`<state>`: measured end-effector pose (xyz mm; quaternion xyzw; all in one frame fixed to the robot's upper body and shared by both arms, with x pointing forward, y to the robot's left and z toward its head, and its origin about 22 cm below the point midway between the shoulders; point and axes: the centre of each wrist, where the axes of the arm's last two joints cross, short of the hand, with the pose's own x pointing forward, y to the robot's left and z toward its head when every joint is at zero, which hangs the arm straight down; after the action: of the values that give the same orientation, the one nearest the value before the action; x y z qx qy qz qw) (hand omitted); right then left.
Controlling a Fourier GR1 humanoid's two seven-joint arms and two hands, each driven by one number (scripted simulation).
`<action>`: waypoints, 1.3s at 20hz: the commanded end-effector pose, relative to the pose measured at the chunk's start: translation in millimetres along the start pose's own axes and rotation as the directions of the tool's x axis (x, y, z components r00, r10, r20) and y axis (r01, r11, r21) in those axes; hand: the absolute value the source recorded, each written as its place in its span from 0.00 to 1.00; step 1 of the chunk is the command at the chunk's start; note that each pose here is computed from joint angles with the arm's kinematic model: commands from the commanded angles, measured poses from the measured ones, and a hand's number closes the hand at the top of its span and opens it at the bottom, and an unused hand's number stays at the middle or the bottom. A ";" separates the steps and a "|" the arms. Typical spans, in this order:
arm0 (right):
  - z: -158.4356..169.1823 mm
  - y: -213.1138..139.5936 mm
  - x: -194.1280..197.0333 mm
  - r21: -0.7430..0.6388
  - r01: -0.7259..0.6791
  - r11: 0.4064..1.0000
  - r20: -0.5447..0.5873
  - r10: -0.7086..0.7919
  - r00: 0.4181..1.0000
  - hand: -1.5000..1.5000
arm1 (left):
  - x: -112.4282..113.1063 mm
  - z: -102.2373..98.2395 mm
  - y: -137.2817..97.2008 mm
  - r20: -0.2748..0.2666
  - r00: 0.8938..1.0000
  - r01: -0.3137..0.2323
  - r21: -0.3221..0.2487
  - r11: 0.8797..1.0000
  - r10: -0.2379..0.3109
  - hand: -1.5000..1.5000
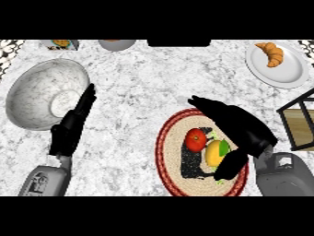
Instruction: Pick the tomato from the placemat and place it in the tiered shelf
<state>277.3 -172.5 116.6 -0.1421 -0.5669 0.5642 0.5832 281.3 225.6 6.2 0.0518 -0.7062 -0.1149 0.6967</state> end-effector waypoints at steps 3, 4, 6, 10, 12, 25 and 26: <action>-15.7 21.0 -14.4 0.004 -0.005 1.000 -0.019 0.006 1.000 0.00 | 26.2 -19.5 -14.0 0.003 1.000 0.000 -0.017 1.000 0.000 0.50; -14.3 15.3 21.7 0.000 -0.015 1.000 -0.050 0.014 0.999 0.00 | 4.6 1.0 5.9 -0.001 1.000 -0.007 -0.017 1.000 0.007 0.50; -16.7 33.6 -7.5 0.007 -0.028 1.000 -0.030 0.028 0.999 0.00 | 12.5 3.5 0.1 -0.012 1.000 -0.004 -0.011 1.000 0.004 0.50; -25.8 47.5 -18.0 0.025 -0.046 0.999 -0.037 0.047 0.998 0.00 | 1.4 3.1 -4.4 -0.001 1.000 -0.011 -0.022 1.000 0.011 0.50; -24.1 14.6 -4.0 0.015 -0.052 0.999 -0.046 0.053 0.998 0.00 | 14.3 -7.8 3.4 0.002 1.000 -0.004 0.002 1.000 0.004 0.50; -34.5 47.6 -31.3 0.043 -0.108 0.993 -0.087 0.112 0.990 0.00 | 8.1 -4.2 12.3 -0.001 1.000 -0.016 0.006 1.000 0.016 0.50; -43.6 46.2 -27.4 0.042 -0.112 0.993 -0.091 0.115 0.989 0.00 | 5.3 -0.5 4.9 0.009 1.000 -0.002 -0.004 1.000 0.002 0.50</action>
<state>287.0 -156.2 55.3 -0.1818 -0.5268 0.5930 0.5812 280.9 226.2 13.8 0.0483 -0.7082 -0.1139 0.6951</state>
